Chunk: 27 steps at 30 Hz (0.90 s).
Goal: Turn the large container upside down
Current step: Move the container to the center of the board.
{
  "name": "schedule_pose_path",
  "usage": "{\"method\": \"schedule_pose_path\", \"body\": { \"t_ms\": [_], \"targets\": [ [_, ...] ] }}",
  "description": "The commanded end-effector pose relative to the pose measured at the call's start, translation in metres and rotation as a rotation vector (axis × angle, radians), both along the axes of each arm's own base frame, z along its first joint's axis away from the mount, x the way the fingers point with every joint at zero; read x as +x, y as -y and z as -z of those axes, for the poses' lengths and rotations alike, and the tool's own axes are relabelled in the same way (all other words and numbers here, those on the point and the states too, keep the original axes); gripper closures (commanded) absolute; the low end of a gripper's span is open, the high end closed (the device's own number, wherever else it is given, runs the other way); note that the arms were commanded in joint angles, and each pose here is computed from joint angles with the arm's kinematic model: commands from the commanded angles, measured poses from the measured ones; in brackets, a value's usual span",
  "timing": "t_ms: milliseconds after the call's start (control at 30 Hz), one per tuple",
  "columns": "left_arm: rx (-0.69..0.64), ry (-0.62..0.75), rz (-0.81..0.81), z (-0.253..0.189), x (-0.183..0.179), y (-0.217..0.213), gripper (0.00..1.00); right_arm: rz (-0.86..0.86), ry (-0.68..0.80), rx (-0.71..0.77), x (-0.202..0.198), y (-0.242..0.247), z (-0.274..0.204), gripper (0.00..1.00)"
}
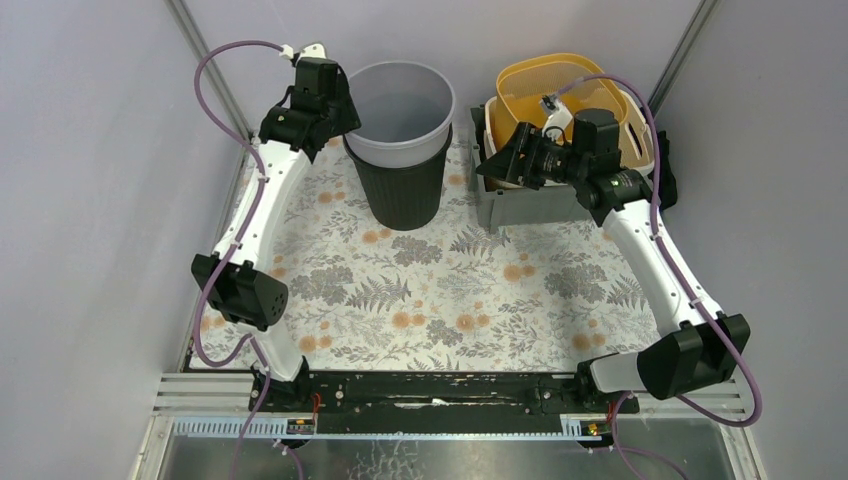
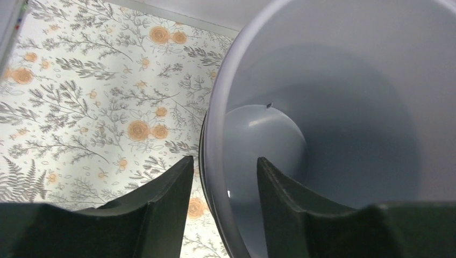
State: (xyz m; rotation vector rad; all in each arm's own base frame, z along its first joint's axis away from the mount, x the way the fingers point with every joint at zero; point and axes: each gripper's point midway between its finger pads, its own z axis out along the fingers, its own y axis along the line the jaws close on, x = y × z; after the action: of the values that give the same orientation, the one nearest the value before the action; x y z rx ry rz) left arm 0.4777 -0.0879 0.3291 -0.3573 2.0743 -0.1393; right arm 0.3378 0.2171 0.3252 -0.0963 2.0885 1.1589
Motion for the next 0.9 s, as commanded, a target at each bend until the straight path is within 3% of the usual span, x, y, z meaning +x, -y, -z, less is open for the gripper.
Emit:
{"method": "schedule_pose_path", "body": {
  "t_ms": [0, 267, 600, 867],
  "targets": [
    [0.025, 0.029, -0.009, -0.015, 0.001, -0.002, 0.54, -0.026, 0.051, -0.002, -0.014, -0.001, -0.012, 0.28],
    [0.019, 0.038, 0.033, -0.022, -0.003, 0.005, 1.0, -0.01, 0.041, -0.027, -0.013, 0.003, -0.004, 0.33],
    [-0.02, 0.042, 0.115, -0.042, -0.027, 0.015, 1.0, 0.019, 0.049, -0.075, -0.014, 0.01, -0.015, 0.36],
    [-0.1, 0.046, 0.239, -0.055, -0.074, 0.034, 1.0, 0.049, 0.106, -0.141, -0.032, 0.019, -0.051, 0.29]
  ]
}}
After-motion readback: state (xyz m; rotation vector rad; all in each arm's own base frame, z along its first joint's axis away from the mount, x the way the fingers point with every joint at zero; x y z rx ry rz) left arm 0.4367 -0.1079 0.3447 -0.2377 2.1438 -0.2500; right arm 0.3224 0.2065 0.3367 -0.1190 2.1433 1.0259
